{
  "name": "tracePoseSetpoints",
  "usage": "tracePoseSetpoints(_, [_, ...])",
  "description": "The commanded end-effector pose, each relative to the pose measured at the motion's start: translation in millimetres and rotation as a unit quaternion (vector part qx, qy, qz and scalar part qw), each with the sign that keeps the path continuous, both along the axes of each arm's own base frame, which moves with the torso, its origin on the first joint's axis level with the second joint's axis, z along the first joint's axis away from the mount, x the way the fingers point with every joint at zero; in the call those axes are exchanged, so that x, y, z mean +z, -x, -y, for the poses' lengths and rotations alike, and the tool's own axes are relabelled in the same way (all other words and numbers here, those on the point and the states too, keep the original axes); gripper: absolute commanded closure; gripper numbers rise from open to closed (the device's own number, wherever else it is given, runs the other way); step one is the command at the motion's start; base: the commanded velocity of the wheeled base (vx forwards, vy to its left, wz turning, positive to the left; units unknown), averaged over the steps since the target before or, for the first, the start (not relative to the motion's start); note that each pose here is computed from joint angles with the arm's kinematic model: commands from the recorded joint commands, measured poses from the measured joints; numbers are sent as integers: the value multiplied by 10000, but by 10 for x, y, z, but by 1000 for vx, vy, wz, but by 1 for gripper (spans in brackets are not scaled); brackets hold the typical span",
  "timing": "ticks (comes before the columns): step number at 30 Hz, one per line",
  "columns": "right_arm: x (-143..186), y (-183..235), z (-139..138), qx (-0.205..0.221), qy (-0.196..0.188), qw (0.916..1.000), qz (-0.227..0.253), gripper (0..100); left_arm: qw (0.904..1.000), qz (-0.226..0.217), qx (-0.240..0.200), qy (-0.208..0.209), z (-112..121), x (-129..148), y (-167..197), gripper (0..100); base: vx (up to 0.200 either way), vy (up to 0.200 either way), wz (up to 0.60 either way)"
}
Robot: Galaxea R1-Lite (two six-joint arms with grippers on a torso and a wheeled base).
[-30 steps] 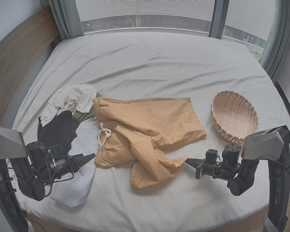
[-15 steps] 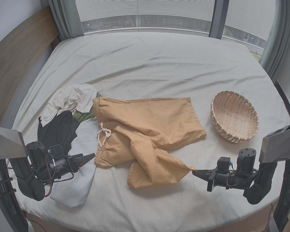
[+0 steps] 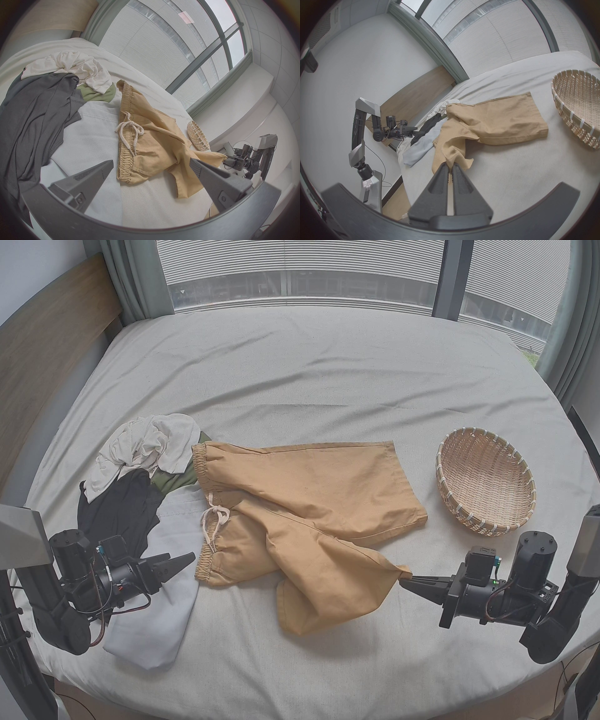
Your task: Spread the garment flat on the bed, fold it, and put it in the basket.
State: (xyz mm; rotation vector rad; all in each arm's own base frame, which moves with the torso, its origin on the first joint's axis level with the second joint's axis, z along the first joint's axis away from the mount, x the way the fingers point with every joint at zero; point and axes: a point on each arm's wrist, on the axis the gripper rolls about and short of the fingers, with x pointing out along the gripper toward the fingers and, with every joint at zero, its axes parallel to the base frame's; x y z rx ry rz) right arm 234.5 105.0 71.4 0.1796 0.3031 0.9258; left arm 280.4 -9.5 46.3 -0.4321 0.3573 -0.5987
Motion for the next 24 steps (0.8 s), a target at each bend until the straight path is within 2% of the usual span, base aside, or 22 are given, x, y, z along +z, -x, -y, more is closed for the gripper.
tracePoseSetpoints(1, [133, 63, -16, 76, -99, 9997, 213, 100, 10000, 28, 13, -3, -3, 14, 4, 0, 0, 0, 0])
tracePoseSetpoints(9, [240, 246, -7, 190, -155, 9995, 212, 100, 10000, 28, 20, -3, -8, 12, 0, 0, 0, 0, 0])
tracePoseSetpoints(14, [276, 225, 19, 121, -177, 9994, 270, 100, 10000, 25, 19, -11, -4, 10, 3, 0, 0, 0, 0])
tracePoseSetpoints(21, [206, -130, 108, -301, -177, 9990, 293, 100, 10000, 22, 25, -18, -4, 6, 2, 0, 0, 0, 0])
tracePoseSetpoints(24, [82, -306, 110, -425, -165, 9989, 145, 100, 10000, 4, 30, -26, -4, -4, 1, 0, 0, 0, 0])
